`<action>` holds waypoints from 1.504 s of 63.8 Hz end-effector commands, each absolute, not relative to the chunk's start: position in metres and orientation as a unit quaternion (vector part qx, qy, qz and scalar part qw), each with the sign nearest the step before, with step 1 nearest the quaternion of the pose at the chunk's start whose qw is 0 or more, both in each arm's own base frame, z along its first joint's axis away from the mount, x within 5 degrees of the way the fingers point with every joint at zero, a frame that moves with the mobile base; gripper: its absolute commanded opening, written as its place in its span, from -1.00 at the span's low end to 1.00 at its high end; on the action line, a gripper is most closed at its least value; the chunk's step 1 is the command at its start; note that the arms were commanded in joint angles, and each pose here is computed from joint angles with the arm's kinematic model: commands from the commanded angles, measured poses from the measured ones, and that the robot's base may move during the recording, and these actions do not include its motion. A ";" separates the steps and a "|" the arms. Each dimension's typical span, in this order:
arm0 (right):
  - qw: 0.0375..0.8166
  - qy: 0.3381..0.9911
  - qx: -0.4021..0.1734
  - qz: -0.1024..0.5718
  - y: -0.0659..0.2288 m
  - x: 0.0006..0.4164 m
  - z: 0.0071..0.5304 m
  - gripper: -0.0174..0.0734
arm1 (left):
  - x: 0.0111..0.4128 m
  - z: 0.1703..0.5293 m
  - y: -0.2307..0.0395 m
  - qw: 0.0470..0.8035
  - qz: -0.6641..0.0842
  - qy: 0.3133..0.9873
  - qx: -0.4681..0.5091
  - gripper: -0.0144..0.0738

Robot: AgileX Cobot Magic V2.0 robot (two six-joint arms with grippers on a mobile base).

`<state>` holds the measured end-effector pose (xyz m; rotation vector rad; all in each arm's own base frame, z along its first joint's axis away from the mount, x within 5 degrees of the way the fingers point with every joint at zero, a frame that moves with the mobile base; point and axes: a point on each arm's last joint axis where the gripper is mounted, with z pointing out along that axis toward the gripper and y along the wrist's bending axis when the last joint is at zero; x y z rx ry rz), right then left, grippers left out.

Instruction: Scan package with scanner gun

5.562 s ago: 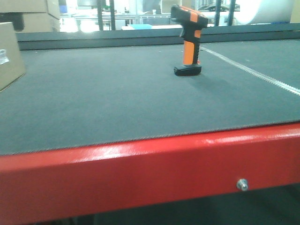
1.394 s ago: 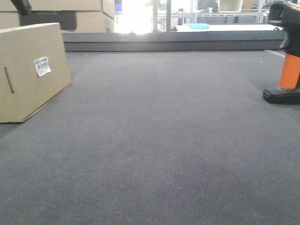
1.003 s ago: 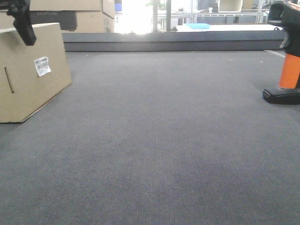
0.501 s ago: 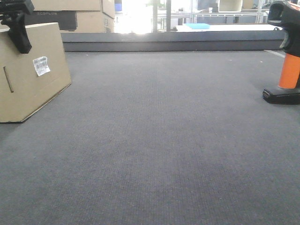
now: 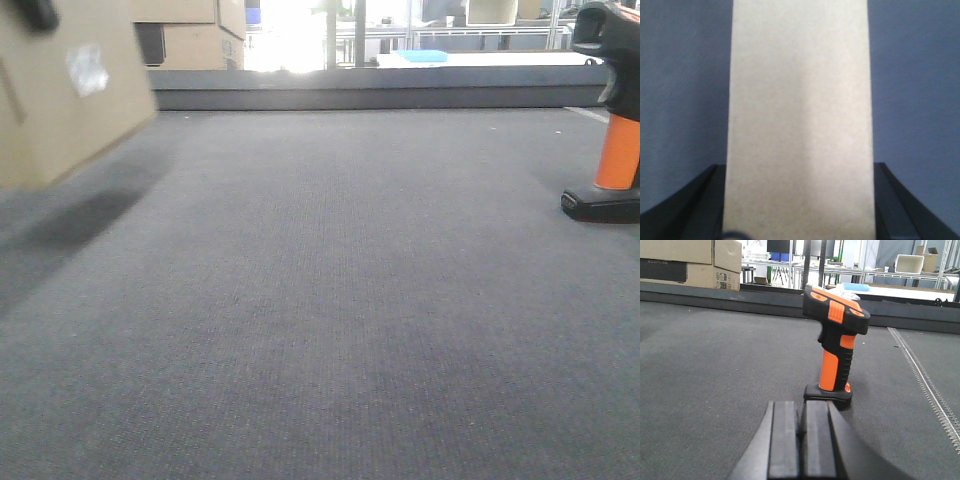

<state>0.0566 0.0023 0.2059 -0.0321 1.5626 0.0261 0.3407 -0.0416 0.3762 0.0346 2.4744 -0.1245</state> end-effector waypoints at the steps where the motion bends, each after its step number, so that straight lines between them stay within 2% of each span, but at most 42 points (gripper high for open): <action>1: 0.717 0.697 -0.013 0.013 0.002 0.056 0.208 -0.99 | 0.323 0.397 -0.052 0.343 -0.093 0.935 -0.013 -0.92; 12: 0.717 0.697 -0.013 0.013 0.002 0.056 0.208 -0.99 | 0.305 0.402 -0.071 0.342 -0.161 0.925 -0.048 -0.92; 27: 0.717 0.697 -0.013 0.013 0.002 0.056 0.208 -0.99 | 0.300 0.363 -0.100 0.329 -0.227 0.911 -0.102 -0.92; 35: 0.717 0.697 -0.013 0.013 0.002 0.056 0.208 -0.99 | 0.295 0.343 -0.127 0.339 -0.266 0.897 -0.099 -0.92; 48: 0.717 0.697 -0.013 0.013 0.002 0.056 0.208 -0.99 | 0.288 0.327 -0.157 0.320 -0.277 0.904 -0.063 -0.92; 66: 0.717 0.697 -0.013 0.013 0.002 0.056 0.208 -0.99 | 0.299 0.306 -0.164 0.292 -0.274 0.913 -0.076 -0.92; 77: 0.720 0.693 -0.013 0.013 0.002 0.056 0.209 -0.99 | 0.301 0.305 -0.165 0.292 -0.280 0.911 -0.082 -0.92; 90: 0.781 0.624 0.006 0.021 0.000 0.054 0.225 -0.99 | 0.301 0.305 -0.165 0.292 -0.280 0.911 -0.082 -0.92; 96: 0.776 0.630 0.010 0.032 0.001 0.051 0.240 -0.99 | 0.300 0.305 -0.166 0.290 -0.280 0.911 -0.081 -0.92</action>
